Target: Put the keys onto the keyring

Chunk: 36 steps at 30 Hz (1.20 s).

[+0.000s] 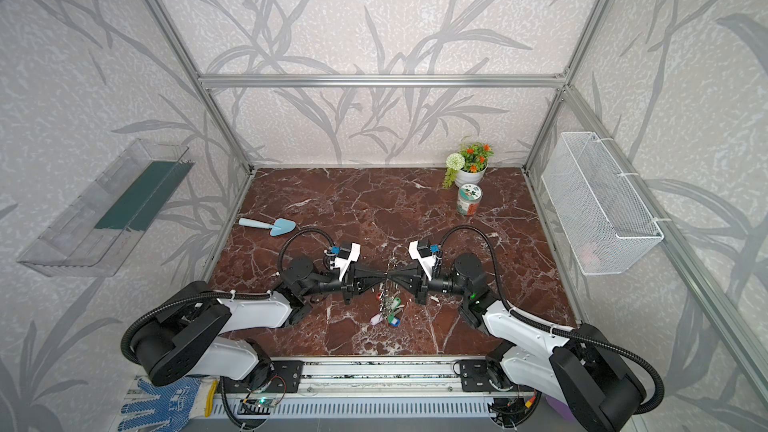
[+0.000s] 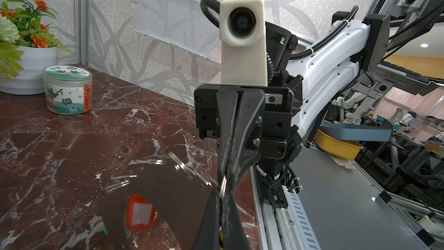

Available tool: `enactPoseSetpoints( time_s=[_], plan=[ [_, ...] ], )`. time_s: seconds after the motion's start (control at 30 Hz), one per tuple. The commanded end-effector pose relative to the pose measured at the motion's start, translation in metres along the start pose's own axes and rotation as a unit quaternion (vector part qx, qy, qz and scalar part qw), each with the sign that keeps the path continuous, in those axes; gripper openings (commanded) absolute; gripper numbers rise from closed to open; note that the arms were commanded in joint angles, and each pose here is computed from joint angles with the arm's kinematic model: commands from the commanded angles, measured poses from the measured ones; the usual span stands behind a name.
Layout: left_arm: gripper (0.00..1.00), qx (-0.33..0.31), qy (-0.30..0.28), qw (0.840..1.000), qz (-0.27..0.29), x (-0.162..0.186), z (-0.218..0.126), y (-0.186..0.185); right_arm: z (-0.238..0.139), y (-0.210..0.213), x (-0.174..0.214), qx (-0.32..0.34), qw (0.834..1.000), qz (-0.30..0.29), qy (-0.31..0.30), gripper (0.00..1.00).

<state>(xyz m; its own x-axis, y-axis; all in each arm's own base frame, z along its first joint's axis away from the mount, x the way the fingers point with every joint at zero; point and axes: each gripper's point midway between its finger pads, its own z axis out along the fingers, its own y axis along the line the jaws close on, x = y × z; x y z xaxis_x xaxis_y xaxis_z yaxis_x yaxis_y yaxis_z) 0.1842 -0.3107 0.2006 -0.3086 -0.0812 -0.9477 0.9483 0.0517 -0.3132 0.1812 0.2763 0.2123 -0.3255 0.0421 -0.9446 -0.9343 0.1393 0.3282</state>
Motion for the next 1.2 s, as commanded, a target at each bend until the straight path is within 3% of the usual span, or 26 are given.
enactPoseSetpoints(
  time_s=[0.0, 0.2, 0.3, 0.4, 0.7, 1.17],
  plan=[
    [0.0, 0.009, -0.001, 1.0, -0.006, -0.003, 0.001, -0.002, 0.001, 0.009, -0.036, -0.012, 0.998, -0.05, -0.044, 0.0],
    [0.0, -0.028, -0.012, 1.0, -0.006, -0.015, 0.0, 0.006, -0.001, 0.002, -0.038, 0.0, 0.997, -0.048, -0.053, 0.0],
    [0.0, -0.055, -0.002, 0.998, -0.003, -0.017, 0.0, 0.011, -0.007, -0.004, -0.039, 0.017, 0.997, -0.048, -0.065, 0.15],
    [0.0, -0.075, 0.042, 0.996, 0.012, -0.006, 0.0, 0.013, -0.017, -0.008, -0.043, 0.033, 0.995, -0.048, -0.082, 0.24],
    [0.0, -0.094, 0.14, 0.985, 0.028, -0.01, 0.002, 0.008, -0.029, -0.003, -0.044, 0.056, 0.992, -0.07, -0.088, 0.31],
    [0.0, -0.028, 0.327, 0.939, 0.099, -0.038, -0.01, -0.021, -0.021, 0.003, -0.035, 0.042, 0.994, -0.084, -0.059, 0.34]
  ],
)
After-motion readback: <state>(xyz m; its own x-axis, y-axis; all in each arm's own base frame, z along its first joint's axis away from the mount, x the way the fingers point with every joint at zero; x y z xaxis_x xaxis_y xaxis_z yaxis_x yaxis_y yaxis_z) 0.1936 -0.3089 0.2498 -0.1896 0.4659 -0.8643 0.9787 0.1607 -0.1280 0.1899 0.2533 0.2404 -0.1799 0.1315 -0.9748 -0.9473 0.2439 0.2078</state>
